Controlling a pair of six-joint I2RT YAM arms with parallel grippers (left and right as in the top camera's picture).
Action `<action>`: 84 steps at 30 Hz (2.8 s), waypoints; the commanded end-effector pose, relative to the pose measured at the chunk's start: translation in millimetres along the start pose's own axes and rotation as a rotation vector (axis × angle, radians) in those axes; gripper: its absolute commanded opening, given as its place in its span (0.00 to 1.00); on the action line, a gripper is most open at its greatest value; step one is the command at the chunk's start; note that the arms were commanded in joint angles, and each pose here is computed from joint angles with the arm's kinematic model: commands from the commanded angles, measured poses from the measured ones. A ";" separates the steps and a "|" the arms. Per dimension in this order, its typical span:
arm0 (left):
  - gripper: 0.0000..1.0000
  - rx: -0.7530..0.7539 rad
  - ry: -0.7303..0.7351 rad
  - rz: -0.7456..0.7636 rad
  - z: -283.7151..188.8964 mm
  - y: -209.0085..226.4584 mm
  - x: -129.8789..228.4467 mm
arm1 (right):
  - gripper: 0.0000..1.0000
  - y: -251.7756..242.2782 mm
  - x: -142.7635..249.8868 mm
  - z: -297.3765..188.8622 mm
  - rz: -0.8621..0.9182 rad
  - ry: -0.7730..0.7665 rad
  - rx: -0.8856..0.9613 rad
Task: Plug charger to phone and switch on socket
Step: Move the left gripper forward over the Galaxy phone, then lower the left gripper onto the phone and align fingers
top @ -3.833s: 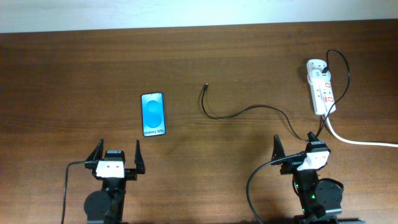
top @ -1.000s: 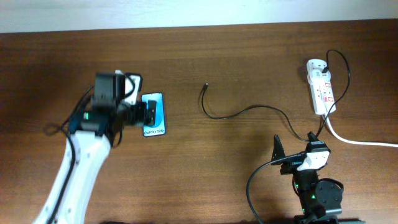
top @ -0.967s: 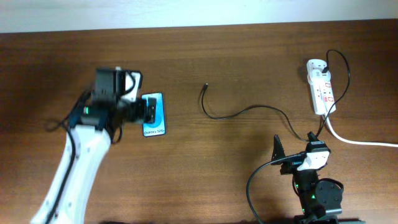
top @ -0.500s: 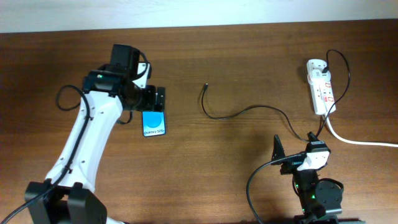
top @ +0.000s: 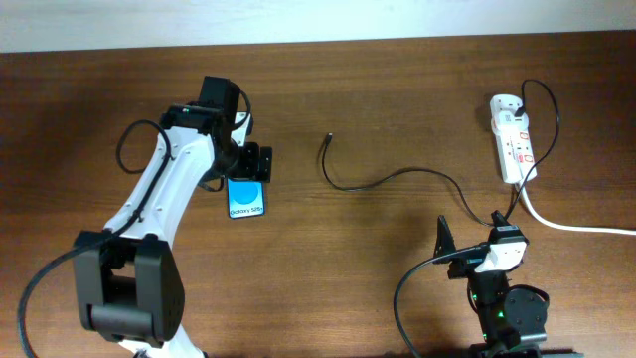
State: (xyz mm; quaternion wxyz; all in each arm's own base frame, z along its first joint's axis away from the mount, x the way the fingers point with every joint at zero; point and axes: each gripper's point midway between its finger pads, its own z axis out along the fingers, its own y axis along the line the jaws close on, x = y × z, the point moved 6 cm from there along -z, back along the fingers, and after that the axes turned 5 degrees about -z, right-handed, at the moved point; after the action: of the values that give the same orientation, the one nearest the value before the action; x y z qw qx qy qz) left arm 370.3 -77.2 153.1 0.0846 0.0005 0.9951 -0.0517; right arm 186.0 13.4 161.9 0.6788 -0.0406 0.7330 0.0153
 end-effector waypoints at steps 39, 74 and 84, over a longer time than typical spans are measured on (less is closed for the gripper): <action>0.99 -0.114 0.025 0.069 42.2 5.4 -12.3 | 0.98 0.8 1.4 -0.2 0.003 0.000 0.000; 0.99 -0.061 0.071 -0.071 66.3 17.8 -13.9 | 0.98 0.8 1.4 -0.2 0.003 0.000 0.000; 0.99 -0.059 0.072 -0.091 66.0 24.5 -15.0 | 0.98 0.8 1.4 -0.2 0.003 0.000 0.000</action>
State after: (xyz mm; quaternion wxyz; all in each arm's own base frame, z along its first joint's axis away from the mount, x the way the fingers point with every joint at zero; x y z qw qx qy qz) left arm 391.7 -59.1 85.8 0.0407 -0.0365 0.9983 -0.0206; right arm 186.0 13.4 161.9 0.6788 -0.0409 0.7330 0.0150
